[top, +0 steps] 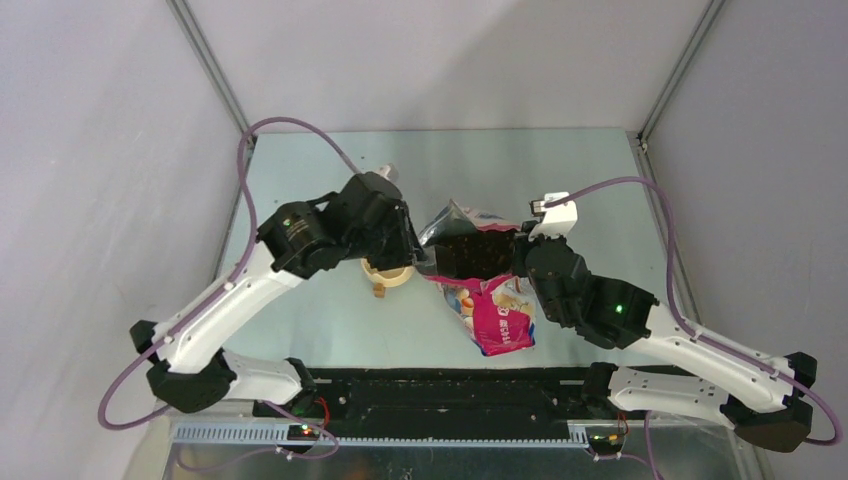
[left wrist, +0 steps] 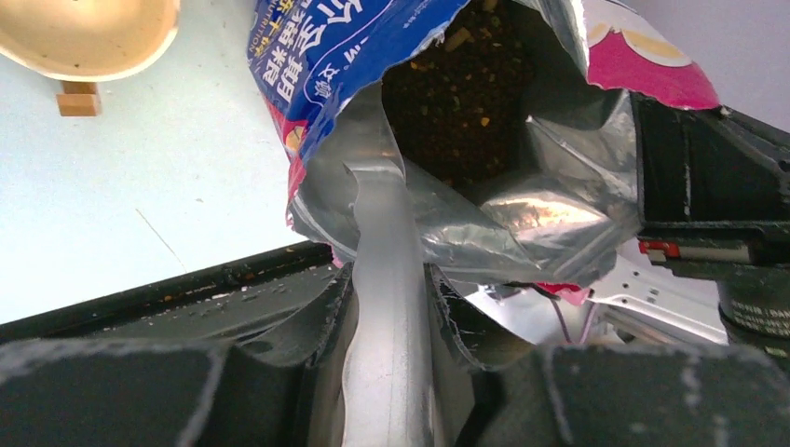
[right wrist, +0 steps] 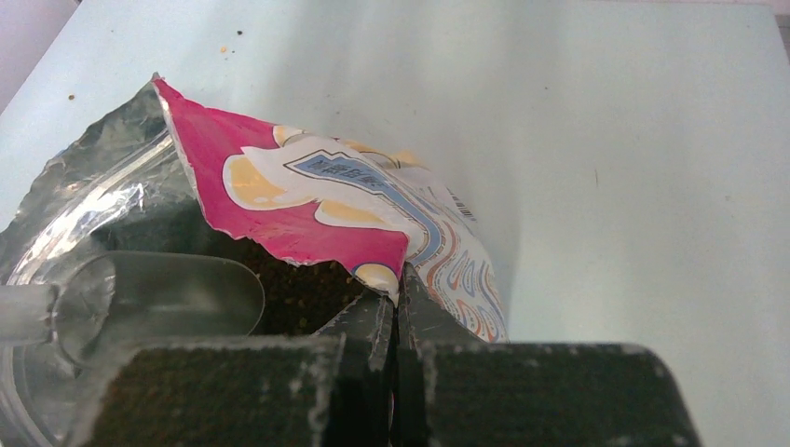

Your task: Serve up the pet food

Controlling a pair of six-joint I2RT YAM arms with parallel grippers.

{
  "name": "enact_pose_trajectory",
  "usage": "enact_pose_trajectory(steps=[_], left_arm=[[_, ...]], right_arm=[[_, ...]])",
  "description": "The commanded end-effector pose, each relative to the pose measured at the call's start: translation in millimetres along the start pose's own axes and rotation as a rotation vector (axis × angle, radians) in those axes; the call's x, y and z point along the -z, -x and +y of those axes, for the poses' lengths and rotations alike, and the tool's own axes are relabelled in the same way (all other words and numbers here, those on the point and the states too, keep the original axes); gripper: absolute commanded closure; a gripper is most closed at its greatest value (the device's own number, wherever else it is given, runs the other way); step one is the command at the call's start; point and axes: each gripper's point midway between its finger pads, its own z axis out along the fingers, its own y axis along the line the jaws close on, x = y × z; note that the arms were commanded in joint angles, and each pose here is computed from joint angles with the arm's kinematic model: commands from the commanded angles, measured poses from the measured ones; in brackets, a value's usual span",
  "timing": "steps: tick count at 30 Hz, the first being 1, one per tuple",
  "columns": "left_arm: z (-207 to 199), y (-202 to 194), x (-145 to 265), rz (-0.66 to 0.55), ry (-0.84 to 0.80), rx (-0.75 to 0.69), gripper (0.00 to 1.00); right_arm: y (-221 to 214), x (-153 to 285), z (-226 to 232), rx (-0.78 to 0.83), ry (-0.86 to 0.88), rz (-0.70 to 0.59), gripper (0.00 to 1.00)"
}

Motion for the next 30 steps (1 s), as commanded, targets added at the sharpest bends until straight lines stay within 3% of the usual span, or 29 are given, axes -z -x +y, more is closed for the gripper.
enact_pose_trajectory(steps=[1,12,15,20,24,30], left_arm=[[41,19,-3,-0.119,0.282,-0.048,1.0],[50,6,-51,0.008,0.598,-0.162,1.0],[47,-1,-63,0.049,0.62,-0.219,1.0],[42,-15,-90,0.104,0.583,-0.275,1.0],[22,-26,-107,0.146,0.435,-0.296,1.0],[8,-24,-120,0.075,0.27,-0.305,1.0]], right_arm=[[24,3,0,-0.058,-0.006,-0.066,1.0],[31,9,-5,-0.077,-0.002,-0.085,1.0],[28,8,1,-0.071,0.02,-0.074,1.0],[23,2,8,-0.069,0.017,-0.063,1.0],[21,1,8,-0.075,0.013,-0.058,1.0],[24,4,3,-0.094,0.004,-0.064,1.0]])
